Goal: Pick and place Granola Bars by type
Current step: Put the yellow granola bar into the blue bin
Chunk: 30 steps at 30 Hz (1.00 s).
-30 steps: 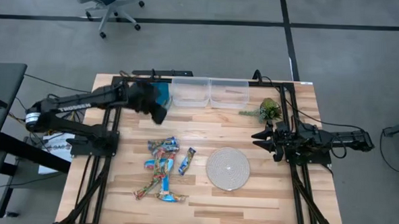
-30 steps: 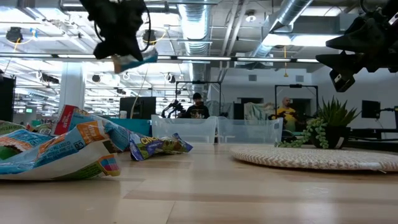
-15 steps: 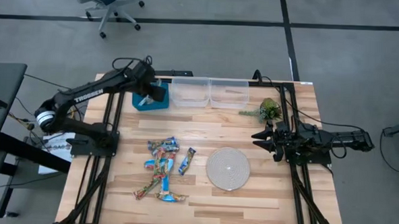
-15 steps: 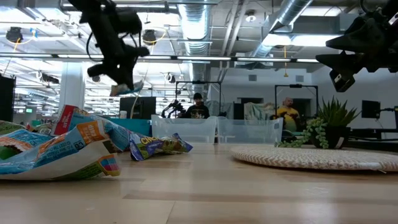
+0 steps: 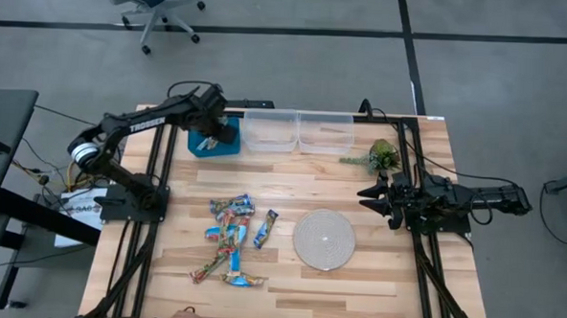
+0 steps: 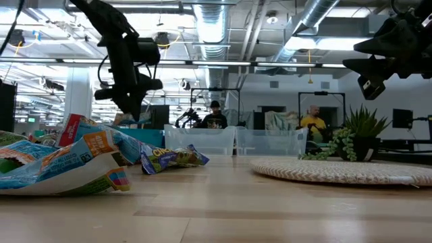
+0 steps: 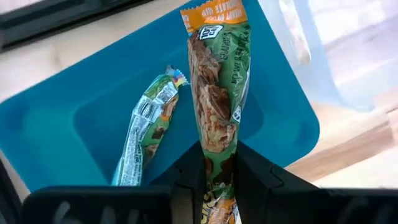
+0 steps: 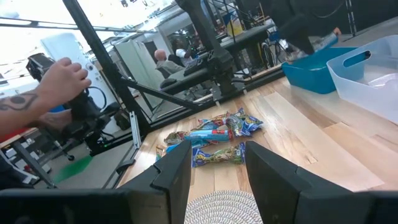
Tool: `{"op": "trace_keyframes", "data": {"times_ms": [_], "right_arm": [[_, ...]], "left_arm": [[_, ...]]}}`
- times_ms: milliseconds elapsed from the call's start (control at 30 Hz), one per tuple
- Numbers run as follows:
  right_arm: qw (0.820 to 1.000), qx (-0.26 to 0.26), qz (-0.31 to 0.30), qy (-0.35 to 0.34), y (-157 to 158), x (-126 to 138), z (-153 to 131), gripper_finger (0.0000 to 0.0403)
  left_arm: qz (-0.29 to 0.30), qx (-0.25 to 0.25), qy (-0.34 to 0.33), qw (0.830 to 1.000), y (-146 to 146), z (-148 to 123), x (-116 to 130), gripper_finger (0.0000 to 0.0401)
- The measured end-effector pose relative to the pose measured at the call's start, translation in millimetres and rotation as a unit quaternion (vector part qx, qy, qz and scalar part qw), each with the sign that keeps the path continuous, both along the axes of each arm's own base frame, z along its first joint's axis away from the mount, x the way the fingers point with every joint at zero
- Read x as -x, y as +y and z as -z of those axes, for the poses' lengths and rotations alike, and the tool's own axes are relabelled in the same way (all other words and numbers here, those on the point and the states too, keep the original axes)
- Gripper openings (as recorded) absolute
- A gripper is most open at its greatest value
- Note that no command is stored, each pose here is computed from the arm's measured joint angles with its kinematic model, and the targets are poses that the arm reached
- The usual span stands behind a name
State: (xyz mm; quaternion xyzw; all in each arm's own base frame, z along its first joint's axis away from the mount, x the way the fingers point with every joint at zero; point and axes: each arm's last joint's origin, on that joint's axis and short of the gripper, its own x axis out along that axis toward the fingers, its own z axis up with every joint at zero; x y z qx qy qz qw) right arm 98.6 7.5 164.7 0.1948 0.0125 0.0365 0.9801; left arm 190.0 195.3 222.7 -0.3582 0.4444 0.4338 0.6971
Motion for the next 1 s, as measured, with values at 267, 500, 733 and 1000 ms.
{"op": "trace_keyframes", "data": {"times_ms": [267,500,733,1000], "right_arm": [[1.0,0.0,0.0,0.0,0.0,0.0,0.0,0.0142],[1.0,0.0,0.0,0.0,0.0,0.0,0.1,0.0143],[1.0,0.0,0.0,0.0,0.0,0.0,0.0,0.0143],[1.0,0.0,0.0,0.0,0.0,0.0,0.0,0.0141]], "left_arm": [[0.046,-0.017,0.05,0.998,-0.4,1.5,4.3,0.0059],[0.056,-0.02,0.054,0.997,-0.3,1.6,4.5,0.0069],[0.061,-0.016,0.059,0.996,-1.9,7.4,6.1,0.0105],[0.063,-0.027,0.047,0.997,-0.1,-2.8,2.7,0.0119]]}}
